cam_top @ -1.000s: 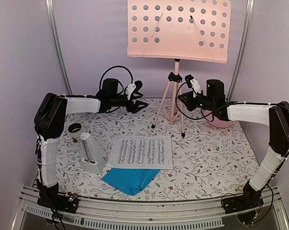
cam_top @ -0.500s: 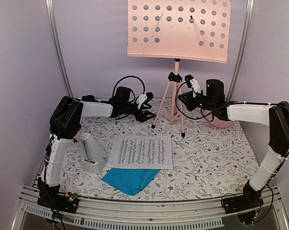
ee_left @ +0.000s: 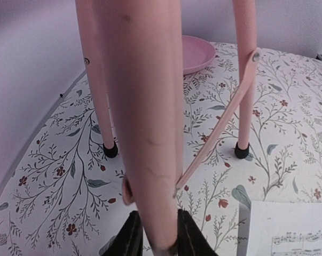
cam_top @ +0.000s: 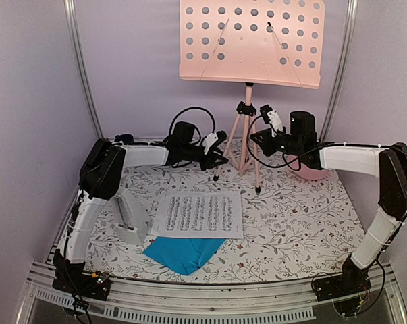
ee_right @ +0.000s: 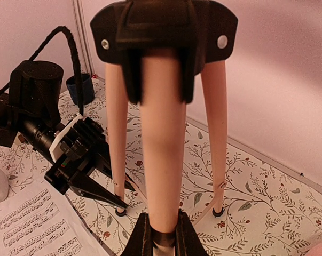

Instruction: Set up the instrument practice props

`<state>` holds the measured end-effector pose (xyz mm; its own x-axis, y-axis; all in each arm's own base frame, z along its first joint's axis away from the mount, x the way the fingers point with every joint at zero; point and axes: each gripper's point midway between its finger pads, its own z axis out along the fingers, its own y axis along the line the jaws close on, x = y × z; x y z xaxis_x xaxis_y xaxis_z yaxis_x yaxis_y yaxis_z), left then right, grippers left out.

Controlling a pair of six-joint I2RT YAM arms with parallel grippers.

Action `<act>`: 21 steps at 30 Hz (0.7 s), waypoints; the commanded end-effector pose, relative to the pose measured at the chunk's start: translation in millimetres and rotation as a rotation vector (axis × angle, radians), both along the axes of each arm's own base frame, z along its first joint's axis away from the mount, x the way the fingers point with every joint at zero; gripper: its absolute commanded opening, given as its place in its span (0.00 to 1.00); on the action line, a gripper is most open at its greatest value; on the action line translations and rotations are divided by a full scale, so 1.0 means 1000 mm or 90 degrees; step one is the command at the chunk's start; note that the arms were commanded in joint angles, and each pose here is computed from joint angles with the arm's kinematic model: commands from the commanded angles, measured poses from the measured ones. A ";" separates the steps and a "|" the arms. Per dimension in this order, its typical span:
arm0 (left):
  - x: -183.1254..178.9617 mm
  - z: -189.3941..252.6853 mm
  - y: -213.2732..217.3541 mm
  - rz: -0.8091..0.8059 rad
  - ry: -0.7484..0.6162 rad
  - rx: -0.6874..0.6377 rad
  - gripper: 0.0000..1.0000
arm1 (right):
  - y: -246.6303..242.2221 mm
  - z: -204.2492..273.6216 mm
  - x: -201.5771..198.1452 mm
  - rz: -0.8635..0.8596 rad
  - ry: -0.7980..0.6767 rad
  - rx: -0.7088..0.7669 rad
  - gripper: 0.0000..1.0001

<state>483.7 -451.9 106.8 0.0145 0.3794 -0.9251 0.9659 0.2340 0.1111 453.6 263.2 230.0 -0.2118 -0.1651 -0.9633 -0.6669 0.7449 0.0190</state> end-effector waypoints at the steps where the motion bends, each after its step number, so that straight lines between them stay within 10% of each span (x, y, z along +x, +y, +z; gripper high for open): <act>1: -0.006 -0.002 -0.003 -0.011 0.006 0.001 0.18 | 0.010 0.004 -0.007 0.027 0.003 -0.002 0.10; 9: -0.012 -0.005 0.007 -0.002 0.003 0.010 0.00 | -0.014 -0.035 -0.035 0.038 0.084 0.016 0.67; 21: -0.007 0.003 0.013 0.010 -0.001 0.011 0.00 | -0.008 -0.101 -0.028 0.067 0.174 0.011 0.70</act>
<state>476.6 -447.3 106.2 0.0301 0.3666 -0.9299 0.9649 0.2323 0.1228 415.4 244.1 127.8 -0.4598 -0.1913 -0.8672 -0.6800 0.7039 0.2052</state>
